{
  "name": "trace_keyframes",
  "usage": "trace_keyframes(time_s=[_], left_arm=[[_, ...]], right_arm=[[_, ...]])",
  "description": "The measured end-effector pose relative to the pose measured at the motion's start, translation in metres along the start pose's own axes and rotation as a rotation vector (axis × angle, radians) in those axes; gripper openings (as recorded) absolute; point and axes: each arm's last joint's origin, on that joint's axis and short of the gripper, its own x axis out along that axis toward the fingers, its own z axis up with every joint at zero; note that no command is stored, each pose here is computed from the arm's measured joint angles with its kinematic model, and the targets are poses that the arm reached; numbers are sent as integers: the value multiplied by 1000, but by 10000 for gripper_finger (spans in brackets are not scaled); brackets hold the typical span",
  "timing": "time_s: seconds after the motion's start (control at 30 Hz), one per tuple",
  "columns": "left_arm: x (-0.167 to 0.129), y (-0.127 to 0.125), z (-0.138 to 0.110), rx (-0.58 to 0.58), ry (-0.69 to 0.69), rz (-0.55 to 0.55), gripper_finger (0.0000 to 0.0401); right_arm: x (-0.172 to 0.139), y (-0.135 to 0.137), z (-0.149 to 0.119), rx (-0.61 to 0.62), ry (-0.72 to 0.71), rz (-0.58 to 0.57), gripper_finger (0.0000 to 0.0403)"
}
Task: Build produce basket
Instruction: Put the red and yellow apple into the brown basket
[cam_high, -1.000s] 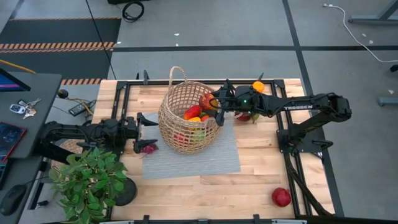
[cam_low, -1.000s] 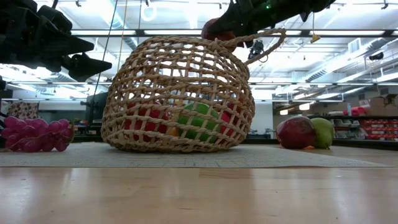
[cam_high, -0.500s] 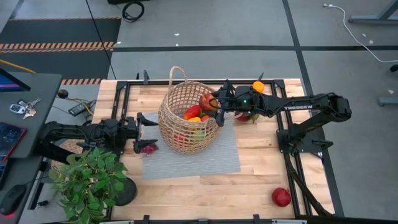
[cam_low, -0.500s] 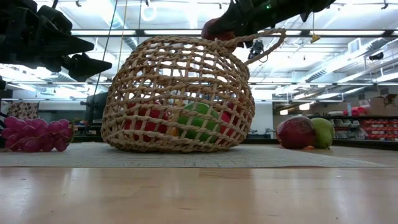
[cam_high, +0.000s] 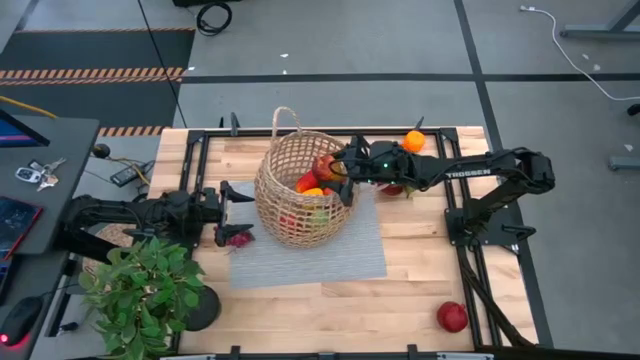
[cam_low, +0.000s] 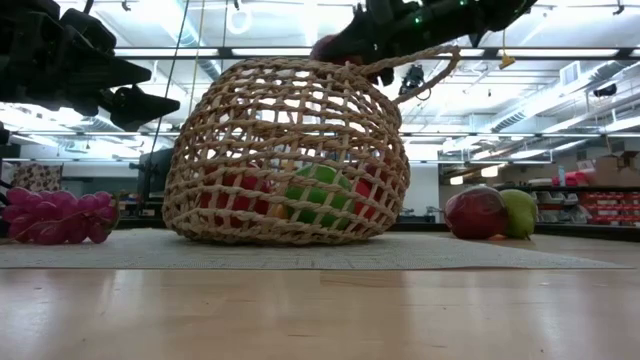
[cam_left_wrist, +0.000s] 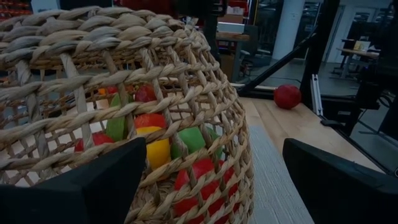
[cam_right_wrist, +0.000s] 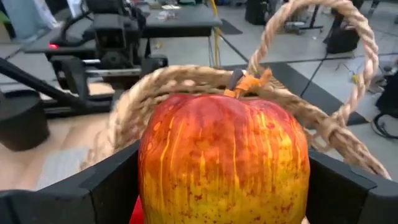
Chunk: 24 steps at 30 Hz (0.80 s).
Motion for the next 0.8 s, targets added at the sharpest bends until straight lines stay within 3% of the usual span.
trace_keyframes(time_s=[0.4, 0.8], left_arm=[[0, 0, 0, 0, 1, 0, 386], [0, 0, 0, 0, 0, 0, 386]], right_arm=[[-13, 3, 12, 19, -43, 72, 364], [-5, 12, 4, 94, -4, 102, 364]])
